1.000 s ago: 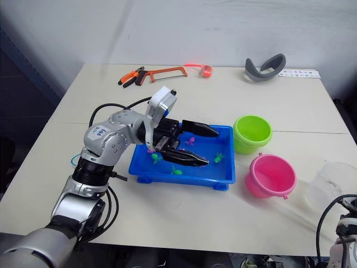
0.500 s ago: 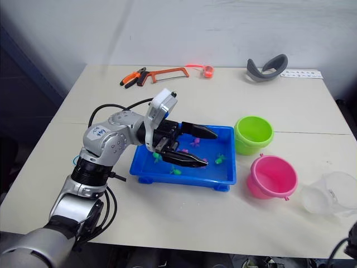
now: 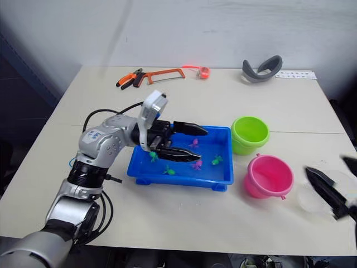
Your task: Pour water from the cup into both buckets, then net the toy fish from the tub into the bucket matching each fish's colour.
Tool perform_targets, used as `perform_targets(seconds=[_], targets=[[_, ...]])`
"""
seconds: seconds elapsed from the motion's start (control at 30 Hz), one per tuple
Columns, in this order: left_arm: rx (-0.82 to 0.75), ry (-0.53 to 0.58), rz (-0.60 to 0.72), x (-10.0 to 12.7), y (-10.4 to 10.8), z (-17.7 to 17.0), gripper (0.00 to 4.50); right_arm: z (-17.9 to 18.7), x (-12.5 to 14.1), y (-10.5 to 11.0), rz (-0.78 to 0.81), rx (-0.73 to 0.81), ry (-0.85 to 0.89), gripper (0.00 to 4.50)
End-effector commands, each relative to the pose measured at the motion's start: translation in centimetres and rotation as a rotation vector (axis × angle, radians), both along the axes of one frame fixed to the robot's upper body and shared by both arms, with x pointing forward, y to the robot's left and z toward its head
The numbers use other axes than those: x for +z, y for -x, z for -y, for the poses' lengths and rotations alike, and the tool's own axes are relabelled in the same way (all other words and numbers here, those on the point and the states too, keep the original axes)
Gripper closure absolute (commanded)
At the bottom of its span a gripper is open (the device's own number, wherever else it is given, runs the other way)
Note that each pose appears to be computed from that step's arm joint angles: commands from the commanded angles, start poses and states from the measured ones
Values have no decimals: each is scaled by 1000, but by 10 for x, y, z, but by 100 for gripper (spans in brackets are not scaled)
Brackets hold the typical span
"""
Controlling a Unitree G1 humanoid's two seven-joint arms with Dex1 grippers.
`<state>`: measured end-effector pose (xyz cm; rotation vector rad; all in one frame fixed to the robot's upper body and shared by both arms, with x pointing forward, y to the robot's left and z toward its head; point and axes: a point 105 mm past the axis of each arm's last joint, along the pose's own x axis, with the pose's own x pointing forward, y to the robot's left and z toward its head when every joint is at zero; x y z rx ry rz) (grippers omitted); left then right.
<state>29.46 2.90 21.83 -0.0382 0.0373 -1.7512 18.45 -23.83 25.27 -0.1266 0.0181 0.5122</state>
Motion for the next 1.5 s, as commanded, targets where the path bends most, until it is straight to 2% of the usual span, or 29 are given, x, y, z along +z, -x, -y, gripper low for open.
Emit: perform_targets(seconds=[0.03,0.1,0.23,0.43,0.57,0.67,0.83,0.9,1.0,1.07,1.2,1.27,1.33,1.5], targets=[[109,-6,43,6,-2,-24,0,-37,1,-13,-62,237,13,3],[192,-27,35,1,-1,-43,0,-57,0,-21,-83,367,63,3],[400,-68,14,-11,4,-88,0,-85,2,-39,-60,520,111,3],[681,-180,-46,-34,10,-160,0,-112,-1,-62,-36,652,153,3],[751,-294,-103,-45,13,-196,0,-117,-6,-72,-32,672,152,3],[801,-387,-81,-50,0,-220,0,-120,-11,-72,-29,692,169,3],[920,-637,-31,-56,-39,-267,0,-123,-10,-67,-31,697,149,3],[961,-693,-32,-54,-53,-278,0,-122,-10,-65,-32,691,153,3],[990,-849,-37,-55,-73,-285,0,-121,-10,-61,-23,671,142,3],[978,-915,-58,-56,-78,-285,0,-121,-10,-61,-15,653,126,3],[893,-1113,-74,-68,-79,-286,0,-121,-20,-56,-26,625,121,3],[939,-1156,-46,-69,-86,-288,0,-124,-23,-47,-41,646,119,3],[934,-1120,-100,-68,-88,-280,0,-127,-23,-40,-36,661,122,3],[915,-1257,-46,-76,-87,-289,0,-128,-17,-35,-20,643,94,3]])
